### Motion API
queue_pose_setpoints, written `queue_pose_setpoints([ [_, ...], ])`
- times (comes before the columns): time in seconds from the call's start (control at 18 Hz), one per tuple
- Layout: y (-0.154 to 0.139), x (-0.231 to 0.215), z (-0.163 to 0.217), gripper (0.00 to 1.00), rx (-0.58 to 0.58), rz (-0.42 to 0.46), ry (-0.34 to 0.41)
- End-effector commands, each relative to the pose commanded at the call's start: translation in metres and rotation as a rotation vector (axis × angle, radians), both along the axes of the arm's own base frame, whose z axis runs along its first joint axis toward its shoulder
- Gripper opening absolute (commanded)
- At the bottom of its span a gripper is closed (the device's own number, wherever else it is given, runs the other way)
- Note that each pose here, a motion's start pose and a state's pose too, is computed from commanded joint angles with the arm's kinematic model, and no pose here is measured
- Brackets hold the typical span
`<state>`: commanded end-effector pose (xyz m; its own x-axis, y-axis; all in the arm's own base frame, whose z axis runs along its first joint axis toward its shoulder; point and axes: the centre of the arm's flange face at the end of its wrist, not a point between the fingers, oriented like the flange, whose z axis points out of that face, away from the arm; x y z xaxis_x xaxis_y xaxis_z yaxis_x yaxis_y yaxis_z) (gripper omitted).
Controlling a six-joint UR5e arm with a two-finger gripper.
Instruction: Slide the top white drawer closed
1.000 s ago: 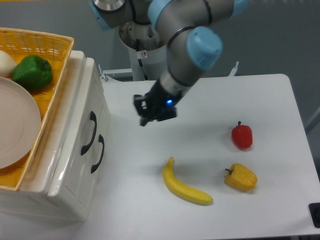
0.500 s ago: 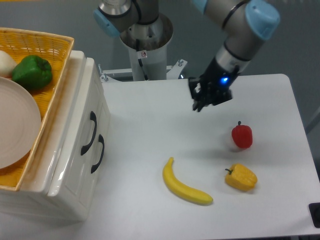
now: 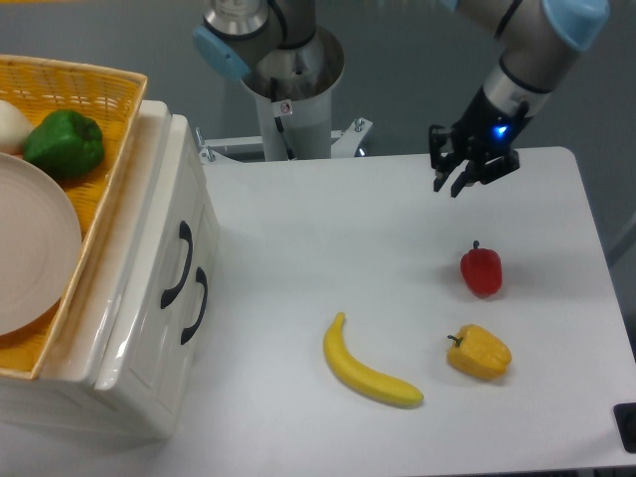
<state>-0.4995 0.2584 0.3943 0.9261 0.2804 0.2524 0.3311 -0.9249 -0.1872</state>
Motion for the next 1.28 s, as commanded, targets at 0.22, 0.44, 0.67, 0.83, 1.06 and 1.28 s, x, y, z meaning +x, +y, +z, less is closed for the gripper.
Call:
queue_pose_setpoints([
  [0.22, -0.007, -0.008, -0.008, 0.53, -0.059, -0.019, 0.019],
  [0.44, -0.010, -0.014, -0.017, 0.71, -0.093, -0.058, 0.048],
  [0.67, -0.013, -0.022, -0.019, 1.00, -0.104, -0.068, 0.076],
  [0.83, -0.018, -0.030, -0.019, 1.00, -0.100, -0.058, 0.108],
  [1.06, -0.014, -0.042, -0.026, 1.00, -0.126, -0.067, 0.169],
  [1.28, -0.012, -0.053, -0.028, 1.00, -0.198, -0.133, 0.205],
])
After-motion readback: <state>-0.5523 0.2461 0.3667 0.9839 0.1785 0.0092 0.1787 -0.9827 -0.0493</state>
